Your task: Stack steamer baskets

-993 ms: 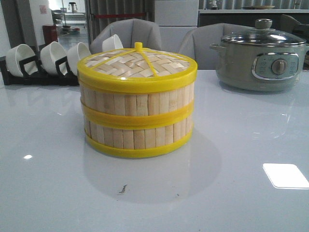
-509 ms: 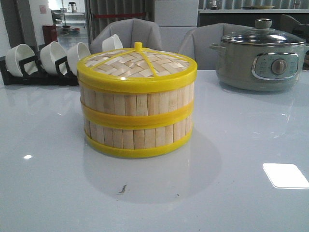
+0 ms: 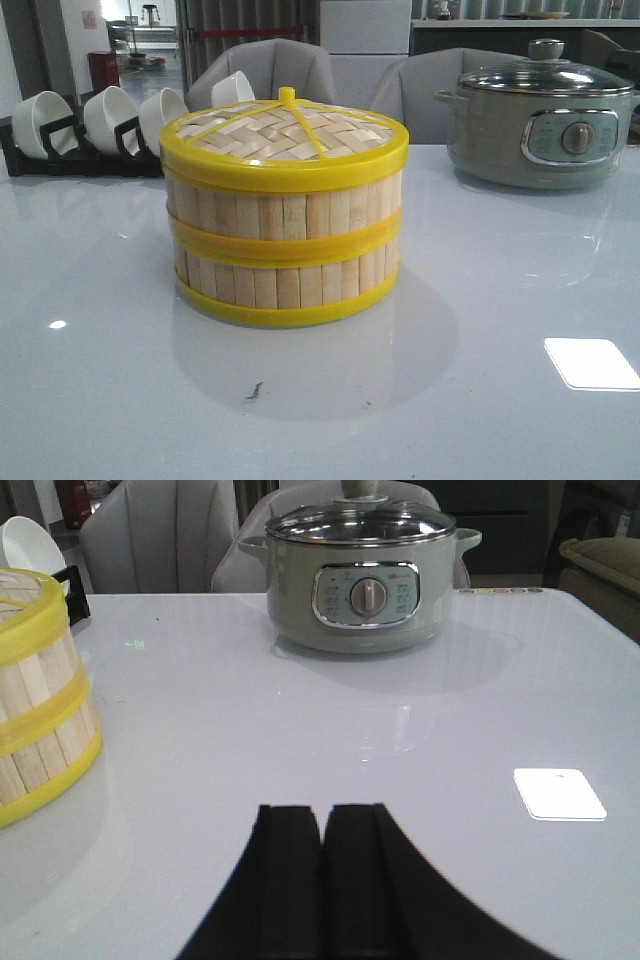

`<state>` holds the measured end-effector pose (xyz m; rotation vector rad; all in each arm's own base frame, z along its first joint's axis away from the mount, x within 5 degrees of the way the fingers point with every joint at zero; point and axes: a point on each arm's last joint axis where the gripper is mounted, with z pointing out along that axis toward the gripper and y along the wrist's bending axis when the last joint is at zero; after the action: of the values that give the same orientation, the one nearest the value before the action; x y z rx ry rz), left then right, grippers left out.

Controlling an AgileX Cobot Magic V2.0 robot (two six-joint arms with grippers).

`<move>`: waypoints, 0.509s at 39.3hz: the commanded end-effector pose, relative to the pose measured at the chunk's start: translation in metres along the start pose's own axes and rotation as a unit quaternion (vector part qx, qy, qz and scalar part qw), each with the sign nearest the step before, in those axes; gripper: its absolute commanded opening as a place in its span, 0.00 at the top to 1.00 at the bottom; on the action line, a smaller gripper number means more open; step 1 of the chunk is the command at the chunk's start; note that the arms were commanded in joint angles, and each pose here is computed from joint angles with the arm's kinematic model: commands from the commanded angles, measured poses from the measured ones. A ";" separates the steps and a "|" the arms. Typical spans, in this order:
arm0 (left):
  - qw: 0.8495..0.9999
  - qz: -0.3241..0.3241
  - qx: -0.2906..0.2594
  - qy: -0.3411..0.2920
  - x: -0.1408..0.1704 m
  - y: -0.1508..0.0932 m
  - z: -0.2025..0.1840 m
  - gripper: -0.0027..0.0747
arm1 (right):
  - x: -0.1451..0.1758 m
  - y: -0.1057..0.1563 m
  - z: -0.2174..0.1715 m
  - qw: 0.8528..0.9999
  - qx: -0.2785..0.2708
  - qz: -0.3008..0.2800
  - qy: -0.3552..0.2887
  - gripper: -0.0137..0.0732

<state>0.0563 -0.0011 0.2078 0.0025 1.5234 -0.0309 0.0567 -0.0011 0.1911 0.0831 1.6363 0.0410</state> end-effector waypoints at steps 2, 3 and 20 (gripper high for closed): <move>0.999 -0.001 0.004 -0.048 -0.008 -0.001 -0.001 0.86 | -0.016 0.001 -0.003 0.997 -0.003 -0.008 -0.070 0.79; 0.999 -0.001 0.004 -0.048 -0.008 -0.001 -0.001 0.86 | -0.016 0.001 -0.003 0.997 -0.003 -0.008 -0.070 0.79; 0.999 -0.001 0.004 -0.048 -0.008 -0.001 -0.001 0.86 | -0.015 0.001 -0.003 0.998 -0.002 -0.008 -0.066 0.79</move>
<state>0.0563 -0.0011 0.2078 0.0025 1.5234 -0.0309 0.0568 -0.0012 0.1919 0.0801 1.6278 0.0373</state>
